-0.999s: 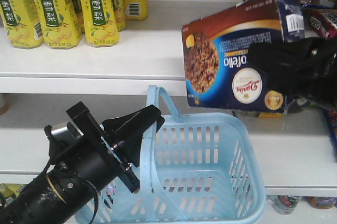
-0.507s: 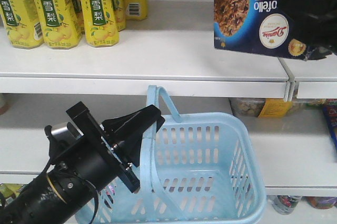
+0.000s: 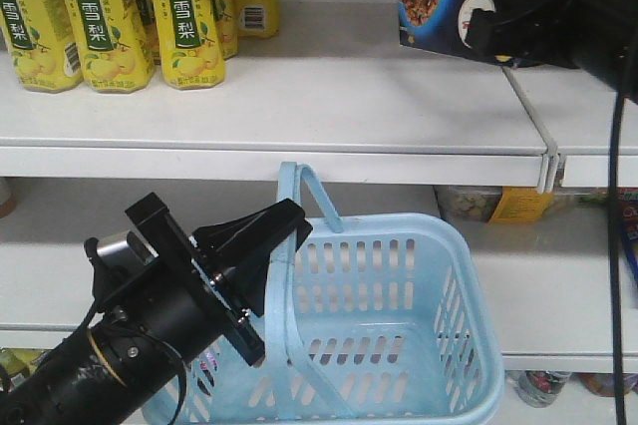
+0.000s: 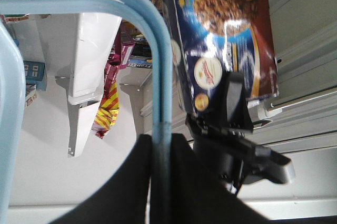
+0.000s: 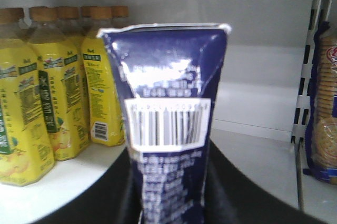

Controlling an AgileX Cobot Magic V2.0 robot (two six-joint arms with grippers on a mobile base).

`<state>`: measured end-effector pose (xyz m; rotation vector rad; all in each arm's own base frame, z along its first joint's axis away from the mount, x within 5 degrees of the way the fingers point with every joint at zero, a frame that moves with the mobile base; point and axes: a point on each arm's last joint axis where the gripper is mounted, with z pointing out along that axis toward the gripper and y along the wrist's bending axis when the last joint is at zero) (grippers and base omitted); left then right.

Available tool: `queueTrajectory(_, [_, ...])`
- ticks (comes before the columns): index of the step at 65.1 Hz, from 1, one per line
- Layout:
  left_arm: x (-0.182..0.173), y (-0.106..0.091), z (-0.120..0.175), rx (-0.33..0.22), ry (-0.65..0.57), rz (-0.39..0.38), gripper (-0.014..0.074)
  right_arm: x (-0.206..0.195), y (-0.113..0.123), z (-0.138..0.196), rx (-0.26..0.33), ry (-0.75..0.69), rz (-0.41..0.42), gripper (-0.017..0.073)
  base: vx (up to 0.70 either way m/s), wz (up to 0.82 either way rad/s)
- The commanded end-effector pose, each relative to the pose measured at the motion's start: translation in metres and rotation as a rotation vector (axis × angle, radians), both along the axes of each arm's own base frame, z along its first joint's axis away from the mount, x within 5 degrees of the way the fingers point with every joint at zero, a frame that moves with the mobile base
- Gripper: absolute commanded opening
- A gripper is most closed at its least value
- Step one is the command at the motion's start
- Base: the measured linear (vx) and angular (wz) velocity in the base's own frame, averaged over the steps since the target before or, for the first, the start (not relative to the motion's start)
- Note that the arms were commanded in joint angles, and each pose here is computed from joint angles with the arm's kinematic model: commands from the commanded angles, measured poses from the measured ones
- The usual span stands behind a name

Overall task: Left arm holds basket, right arm returns cookies
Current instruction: 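Lower the cookie box onto the upper shelf beside the yellow bottles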

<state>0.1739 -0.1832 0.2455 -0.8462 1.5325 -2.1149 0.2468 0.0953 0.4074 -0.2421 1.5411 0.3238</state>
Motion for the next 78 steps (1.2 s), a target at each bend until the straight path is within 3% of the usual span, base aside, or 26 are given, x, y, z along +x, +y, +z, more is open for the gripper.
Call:
queueTrajectory(1, [-0.004, 0.011, 0.039, -0.251, -0.206, 0.041, -0.0003, 0.006, -0.002, 0.02, 0.052, -0.179, -0.037, -0.0005, 0.0, 0.0])
queueTrajectory(38, [-0.004, 0.011, 0.039, -0.251, -0.206, 0.041, -0.0003, 0.063, 0.017, -0.034, 0.012, -0.123, -0.062, -0.0005, 0.0, 0.0])
queueTrajectory(78, [-0.004, 0.011, 0.039, -0.251, -0.206, 0.041, -0.0003, 0.073, 0.023, -0.053, -0.027, -0.04, -0.046, 0.0003, 0.0, 0.0])
